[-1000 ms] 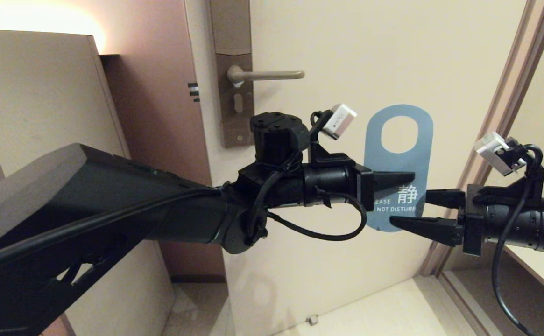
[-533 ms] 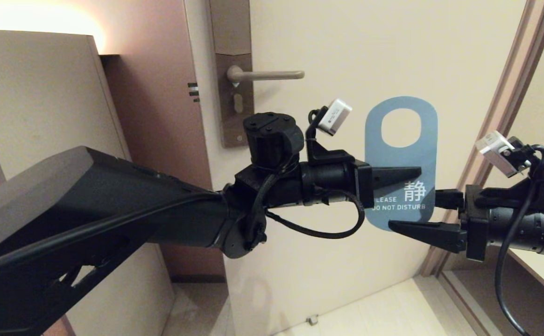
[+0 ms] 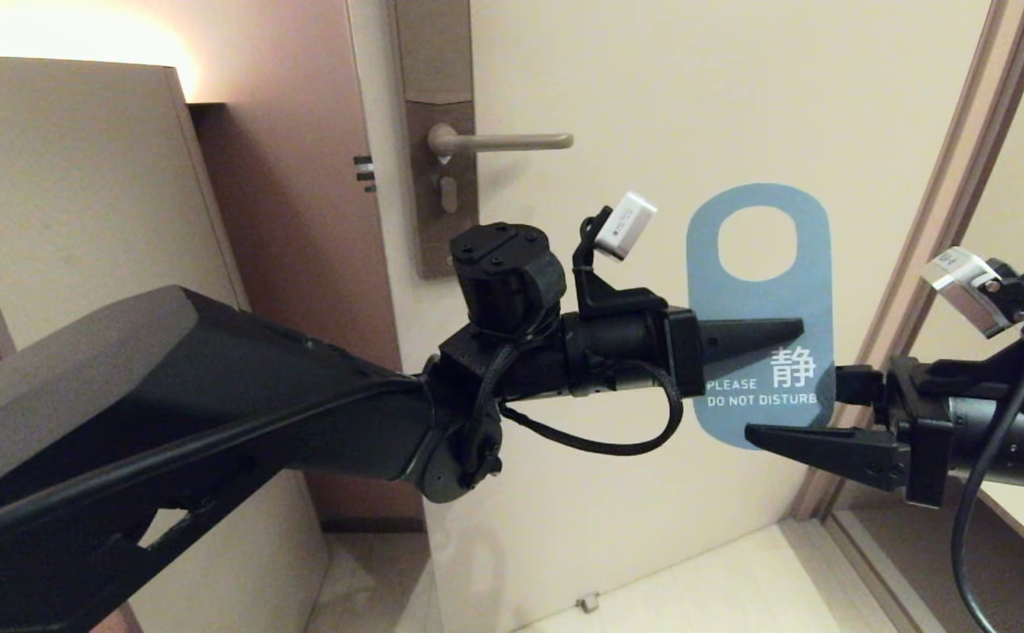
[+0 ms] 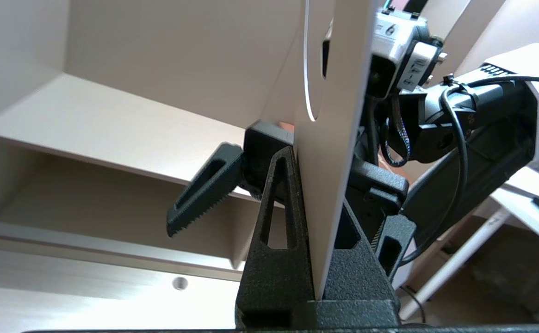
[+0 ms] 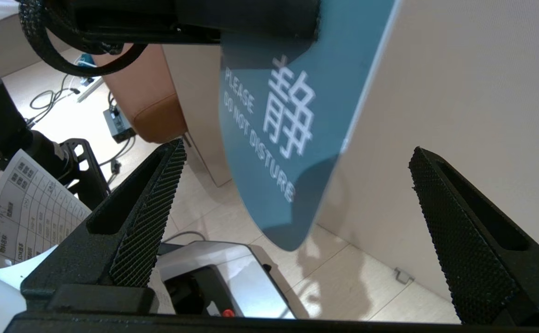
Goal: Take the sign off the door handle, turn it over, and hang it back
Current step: Hand it to the other hand
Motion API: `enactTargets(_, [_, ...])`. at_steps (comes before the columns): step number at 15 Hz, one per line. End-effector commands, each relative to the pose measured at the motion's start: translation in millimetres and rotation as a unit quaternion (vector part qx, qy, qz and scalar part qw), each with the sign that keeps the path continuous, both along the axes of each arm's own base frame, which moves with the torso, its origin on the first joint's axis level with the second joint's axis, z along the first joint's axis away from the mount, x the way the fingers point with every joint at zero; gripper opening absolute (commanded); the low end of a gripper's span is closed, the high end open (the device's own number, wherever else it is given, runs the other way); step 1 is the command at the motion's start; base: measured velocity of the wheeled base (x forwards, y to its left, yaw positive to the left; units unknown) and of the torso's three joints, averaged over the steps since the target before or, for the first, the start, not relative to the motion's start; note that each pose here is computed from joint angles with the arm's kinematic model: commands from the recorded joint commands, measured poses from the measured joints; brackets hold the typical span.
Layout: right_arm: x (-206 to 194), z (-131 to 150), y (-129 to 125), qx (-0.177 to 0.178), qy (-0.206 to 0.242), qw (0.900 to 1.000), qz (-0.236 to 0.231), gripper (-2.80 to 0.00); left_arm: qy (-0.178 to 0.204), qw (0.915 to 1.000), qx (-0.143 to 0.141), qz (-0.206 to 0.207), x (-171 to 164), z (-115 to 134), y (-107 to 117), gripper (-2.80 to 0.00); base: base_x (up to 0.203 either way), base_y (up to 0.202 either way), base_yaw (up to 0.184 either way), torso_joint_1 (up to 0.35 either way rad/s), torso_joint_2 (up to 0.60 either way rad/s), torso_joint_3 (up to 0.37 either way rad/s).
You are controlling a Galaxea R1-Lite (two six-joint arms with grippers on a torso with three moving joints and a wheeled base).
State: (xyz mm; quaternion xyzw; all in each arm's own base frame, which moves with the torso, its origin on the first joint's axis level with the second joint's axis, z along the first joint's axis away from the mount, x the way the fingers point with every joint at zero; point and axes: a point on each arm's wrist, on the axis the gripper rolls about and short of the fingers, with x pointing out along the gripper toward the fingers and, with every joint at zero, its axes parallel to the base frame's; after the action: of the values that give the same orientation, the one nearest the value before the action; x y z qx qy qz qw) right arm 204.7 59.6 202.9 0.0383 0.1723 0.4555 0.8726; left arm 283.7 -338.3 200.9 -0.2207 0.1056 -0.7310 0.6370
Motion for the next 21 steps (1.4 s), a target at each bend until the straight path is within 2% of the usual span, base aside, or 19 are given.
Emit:
enactTargets(1, [-3,-2,0,0.001,0.002,1.0,0.004,0.0,0.008,0.9999,0.001,-0.005,-1,-7,-1,-2.8,0.0,0.0,0.0,0.0,0.0,0.0])
enactTargets(6, [-4,-3,0,0.006,0.007,1.0,0.018,0.0,0.029,0.9985,-0.04,-0.022,-2,-11,-4,-2.8,0.0,0.0,0.0,0.0,0.0,0.0])
enactTargets(13, [-5,-8,-1,0.004,0.015,1.0,0.016,0.0,0.036,0.9987,-0.031,-0.02,-2,-19,-3,-2.8,0.0,0.0,0.0,0.0,0.0,0.0])
enactTargets(21, [-3,-3,0,0.006,0.004,1.0,0.016,0.0,0.041,0.9987,-0.023,-0.02,-5,-22,0,-2.8,0.0,0.0,0.0,0.0,0.0,0.0])
